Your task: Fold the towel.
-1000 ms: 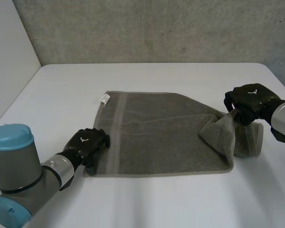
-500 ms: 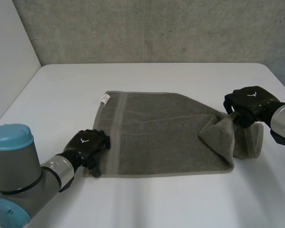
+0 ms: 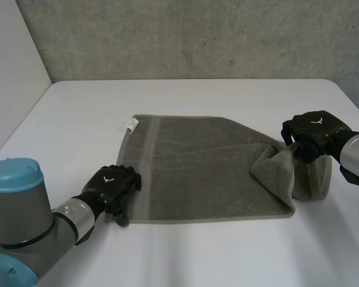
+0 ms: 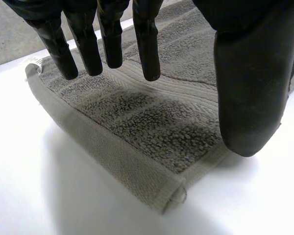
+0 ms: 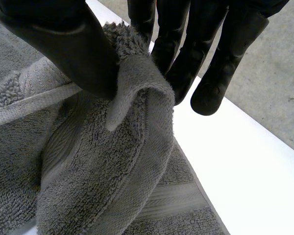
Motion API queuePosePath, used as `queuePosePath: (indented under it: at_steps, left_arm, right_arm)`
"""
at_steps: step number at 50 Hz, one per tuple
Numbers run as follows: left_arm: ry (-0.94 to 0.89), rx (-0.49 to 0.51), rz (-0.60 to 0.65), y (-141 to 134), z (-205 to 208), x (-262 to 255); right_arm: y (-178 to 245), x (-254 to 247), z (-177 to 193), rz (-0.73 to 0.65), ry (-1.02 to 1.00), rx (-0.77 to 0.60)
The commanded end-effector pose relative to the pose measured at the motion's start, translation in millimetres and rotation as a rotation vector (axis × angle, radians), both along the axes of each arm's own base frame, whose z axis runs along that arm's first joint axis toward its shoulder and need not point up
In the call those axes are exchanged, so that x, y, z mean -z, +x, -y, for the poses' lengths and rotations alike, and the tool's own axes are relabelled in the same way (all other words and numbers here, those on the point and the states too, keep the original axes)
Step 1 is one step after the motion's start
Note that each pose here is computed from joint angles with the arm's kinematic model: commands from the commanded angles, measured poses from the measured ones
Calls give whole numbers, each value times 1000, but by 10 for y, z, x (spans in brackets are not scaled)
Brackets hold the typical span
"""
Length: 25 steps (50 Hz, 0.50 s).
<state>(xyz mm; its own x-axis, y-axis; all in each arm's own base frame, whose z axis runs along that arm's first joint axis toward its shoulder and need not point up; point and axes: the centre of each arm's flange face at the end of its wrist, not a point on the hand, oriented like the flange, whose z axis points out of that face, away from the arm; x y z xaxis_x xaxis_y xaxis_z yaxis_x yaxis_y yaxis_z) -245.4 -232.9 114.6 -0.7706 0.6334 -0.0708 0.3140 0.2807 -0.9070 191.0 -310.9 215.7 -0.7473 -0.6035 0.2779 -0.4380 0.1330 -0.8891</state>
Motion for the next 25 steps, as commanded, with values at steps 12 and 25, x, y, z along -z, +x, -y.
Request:
queuePosePath:
  at_steps: [12,25]
  left_arm:
    - [-60,16,117,-17,147,124]
    - [-84,-4,115,-19,204,69]
  right_arm:
    - [7,24,-15,0,4,-2]
    - [7,37,-28,-1,8,-4]
